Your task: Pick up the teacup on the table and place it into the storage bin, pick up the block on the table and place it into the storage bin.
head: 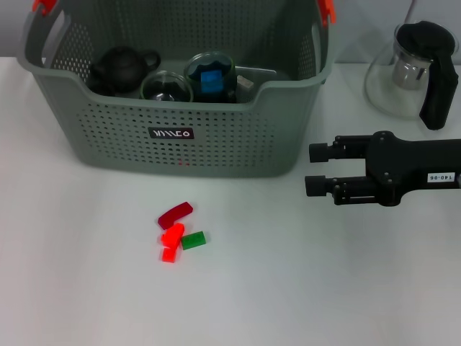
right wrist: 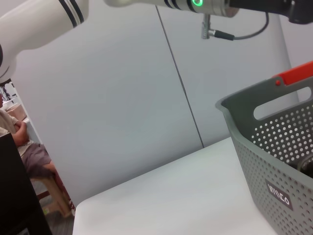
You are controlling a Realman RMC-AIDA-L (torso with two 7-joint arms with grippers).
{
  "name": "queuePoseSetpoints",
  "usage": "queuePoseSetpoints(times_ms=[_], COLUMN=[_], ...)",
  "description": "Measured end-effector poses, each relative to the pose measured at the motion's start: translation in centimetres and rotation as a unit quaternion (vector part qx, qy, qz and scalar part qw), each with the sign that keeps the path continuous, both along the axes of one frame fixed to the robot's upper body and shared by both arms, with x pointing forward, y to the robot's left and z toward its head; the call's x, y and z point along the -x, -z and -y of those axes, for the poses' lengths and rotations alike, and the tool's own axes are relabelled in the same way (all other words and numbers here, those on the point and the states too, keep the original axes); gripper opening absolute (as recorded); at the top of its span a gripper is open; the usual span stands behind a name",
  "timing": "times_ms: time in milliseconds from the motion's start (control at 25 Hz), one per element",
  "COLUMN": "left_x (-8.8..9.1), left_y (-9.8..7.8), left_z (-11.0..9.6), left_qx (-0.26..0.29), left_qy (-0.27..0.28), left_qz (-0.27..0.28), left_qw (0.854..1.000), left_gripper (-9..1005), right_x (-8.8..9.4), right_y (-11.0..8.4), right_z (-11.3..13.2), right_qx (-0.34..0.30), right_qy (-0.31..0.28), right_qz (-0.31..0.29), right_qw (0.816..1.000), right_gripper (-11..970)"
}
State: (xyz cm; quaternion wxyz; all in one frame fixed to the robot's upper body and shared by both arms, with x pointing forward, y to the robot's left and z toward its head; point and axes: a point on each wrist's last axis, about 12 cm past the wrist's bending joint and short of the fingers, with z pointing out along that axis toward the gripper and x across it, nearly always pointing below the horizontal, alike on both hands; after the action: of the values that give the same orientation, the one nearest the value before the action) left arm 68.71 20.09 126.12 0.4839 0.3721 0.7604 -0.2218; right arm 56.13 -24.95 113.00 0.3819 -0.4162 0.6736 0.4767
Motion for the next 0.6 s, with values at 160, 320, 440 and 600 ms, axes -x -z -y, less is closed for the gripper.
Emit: queuePoseSetpoints(times_ms=[160,320,440,600], left_x=[-0.4,-0.3,-0.2,0.5], left_y=[0.8,1.0,0.8,0.2], left_z=[0.3,0.4,0.4,-0.9], left_qx=[0.017,0.022,0.028,0.049], left_qy=[-0.032,-0.035,-0.037,-0.043], left_qz=[0.001,-0.005,-0.009,-0.006], left_qw=[0.999,0.999,0.999,0.998], left_gripper=[461,466,513,690], right_x=[0.0,0.0,0.0,0.0], right_y=[0.0,0.0,0.0,0.0], right_z=[0.0,0.0,0.1,0.0], right_qx=[0.001,0.001,0.002,0.003], right_qy=[-0.002,-0.002,-0.003,-0.004], right_qz=[-0.001,-0.001,-0.001,-0.001], right_qw=[1.000,1.000,1.000,1.000], right_gripper=[731,731,731,732])
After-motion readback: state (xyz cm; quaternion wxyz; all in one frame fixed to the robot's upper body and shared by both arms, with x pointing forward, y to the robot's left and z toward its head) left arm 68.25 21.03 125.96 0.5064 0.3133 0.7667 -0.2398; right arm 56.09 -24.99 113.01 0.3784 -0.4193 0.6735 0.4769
